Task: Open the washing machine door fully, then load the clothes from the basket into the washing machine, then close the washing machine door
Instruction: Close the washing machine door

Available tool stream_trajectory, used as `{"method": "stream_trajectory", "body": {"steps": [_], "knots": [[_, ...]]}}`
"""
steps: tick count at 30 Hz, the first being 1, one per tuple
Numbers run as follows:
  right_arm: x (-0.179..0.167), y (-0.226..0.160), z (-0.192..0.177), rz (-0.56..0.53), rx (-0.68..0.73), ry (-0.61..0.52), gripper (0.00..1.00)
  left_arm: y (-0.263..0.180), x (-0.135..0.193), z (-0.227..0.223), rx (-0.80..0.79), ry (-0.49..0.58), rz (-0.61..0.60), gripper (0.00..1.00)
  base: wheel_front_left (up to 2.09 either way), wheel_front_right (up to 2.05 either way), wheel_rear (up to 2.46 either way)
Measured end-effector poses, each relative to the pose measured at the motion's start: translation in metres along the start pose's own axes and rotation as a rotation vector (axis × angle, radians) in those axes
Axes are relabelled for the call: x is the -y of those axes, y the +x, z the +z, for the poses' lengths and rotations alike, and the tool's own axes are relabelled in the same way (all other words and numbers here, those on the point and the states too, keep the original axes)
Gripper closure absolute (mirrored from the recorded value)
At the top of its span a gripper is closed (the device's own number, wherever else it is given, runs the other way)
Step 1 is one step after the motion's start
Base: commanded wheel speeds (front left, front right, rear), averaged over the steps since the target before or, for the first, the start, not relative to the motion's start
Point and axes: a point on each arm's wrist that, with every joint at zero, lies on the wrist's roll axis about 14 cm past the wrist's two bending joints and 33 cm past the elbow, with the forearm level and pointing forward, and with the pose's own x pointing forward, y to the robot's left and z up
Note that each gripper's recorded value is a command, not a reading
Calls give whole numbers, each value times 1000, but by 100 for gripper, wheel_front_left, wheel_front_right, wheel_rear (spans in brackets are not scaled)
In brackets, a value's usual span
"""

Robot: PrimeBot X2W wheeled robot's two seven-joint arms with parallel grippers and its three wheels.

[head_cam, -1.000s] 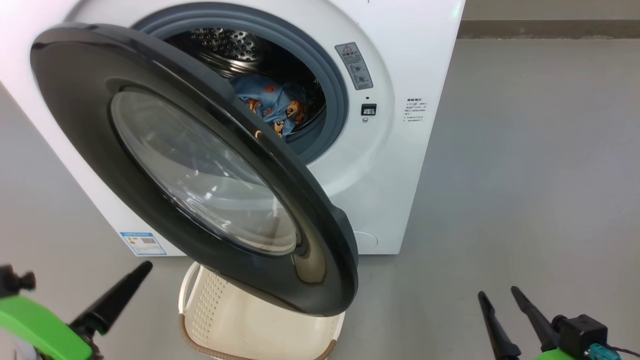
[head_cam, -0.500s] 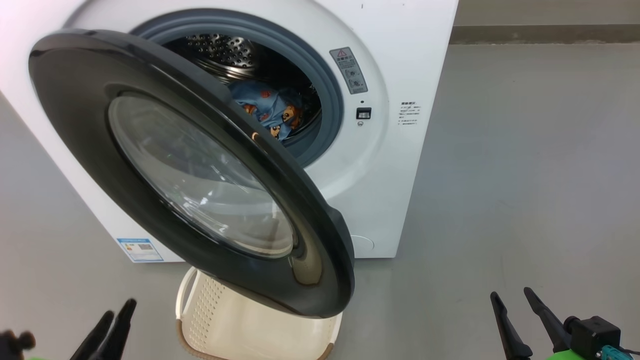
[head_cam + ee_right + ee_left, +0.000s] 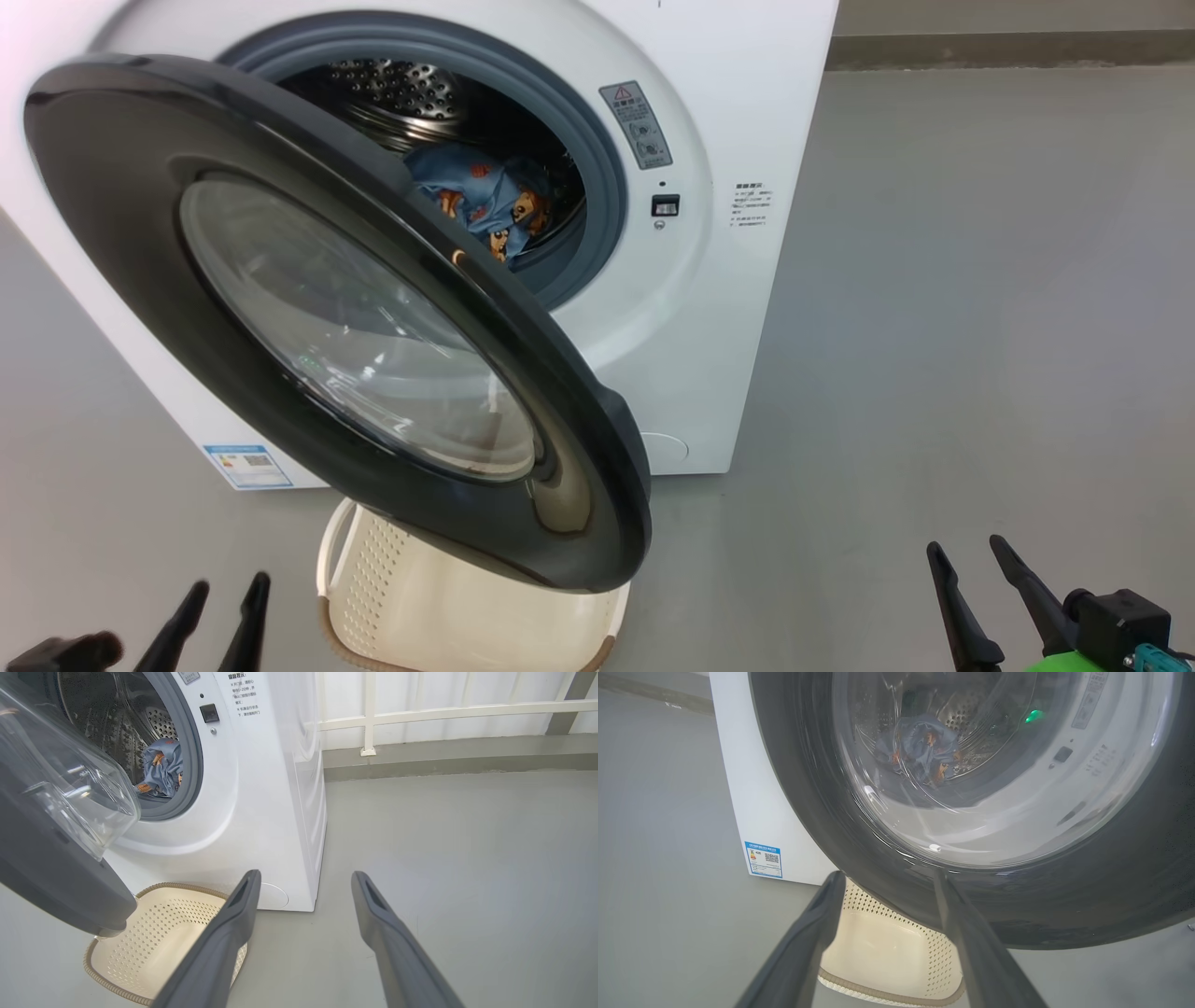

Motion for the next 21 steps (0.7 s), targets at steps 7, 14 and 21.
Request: {"method": "stream_trajectory", "body": {"steps": [7,14,21], "knots": [[4,-2,-1,-16,-3,3,0,14,24,21,107,149,-46,0,0,0,0],[7,-2,-4,-27,-12,8,0,20,33,27,141,186,-57,0,0,0,0],[4,-1,-9,-33,-21,23,0,23,33,16,121,181,-44,0,0,0,0]]}}
